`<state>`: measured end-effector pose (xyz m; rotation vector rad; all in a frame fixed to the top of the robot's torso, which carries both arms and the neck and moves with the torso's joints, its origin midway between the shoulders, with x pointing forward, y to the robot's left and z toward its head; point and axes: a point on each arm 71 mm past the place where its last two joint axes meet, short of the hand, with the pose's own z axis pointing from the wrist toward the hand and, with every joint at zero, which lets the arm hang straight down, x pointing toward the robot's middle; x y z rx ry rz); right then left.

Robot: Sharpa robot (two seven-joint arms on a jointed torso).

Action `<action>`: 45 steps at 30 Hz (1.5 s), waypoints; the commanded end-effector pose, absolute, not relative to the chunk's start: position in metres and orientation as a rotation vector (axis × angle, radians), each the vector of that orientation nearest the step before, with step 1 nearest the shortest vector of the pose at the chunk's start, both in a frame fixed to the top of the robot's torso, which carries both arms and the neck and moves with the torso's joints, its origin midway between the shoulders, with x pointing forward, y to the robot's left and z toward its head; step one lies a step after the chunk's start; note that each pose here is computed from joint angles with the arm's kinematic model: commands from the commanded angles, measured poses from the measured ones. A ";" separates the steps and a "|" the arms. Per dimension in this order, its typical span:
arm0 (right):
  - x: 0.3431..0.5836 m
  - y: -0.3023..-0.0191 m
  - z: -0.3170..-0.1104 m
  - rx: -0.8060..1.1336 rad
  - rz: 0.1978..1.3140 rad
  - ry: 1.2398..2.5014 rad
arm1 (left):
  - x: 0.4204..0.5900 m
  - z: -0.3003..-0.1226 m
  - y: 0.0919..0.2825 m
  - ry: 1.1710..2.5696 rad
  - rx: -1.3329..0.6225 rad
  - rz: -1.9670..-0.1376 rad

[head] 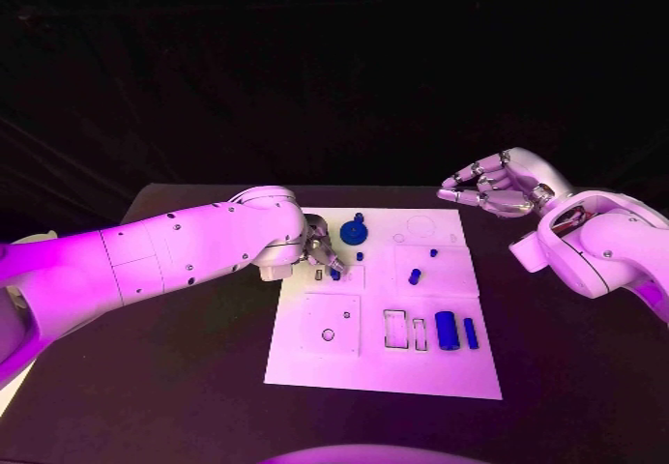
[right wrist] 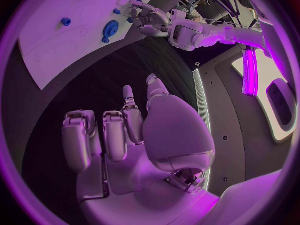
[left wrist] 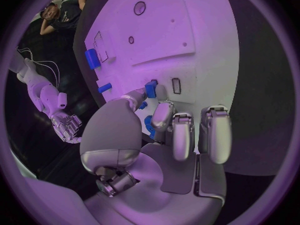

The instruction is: Assemble the parts on the task board

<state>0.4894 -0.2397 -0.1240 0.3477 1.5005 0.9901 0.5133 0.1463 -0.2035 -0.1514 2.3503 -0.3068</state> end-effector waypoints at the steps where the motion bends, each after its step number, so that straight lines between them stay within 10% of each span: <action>1: 0.489 -0.238 -0.125 0.338 0.998 1.512 | 0.509 -0.213 0.146 2.401 -0.112 -0.278; 45: 0.490 -0.241 -0.126 0.344 0.988 1.507 | 0.509 -0.204 0.152 2.345 -0.261 -0.386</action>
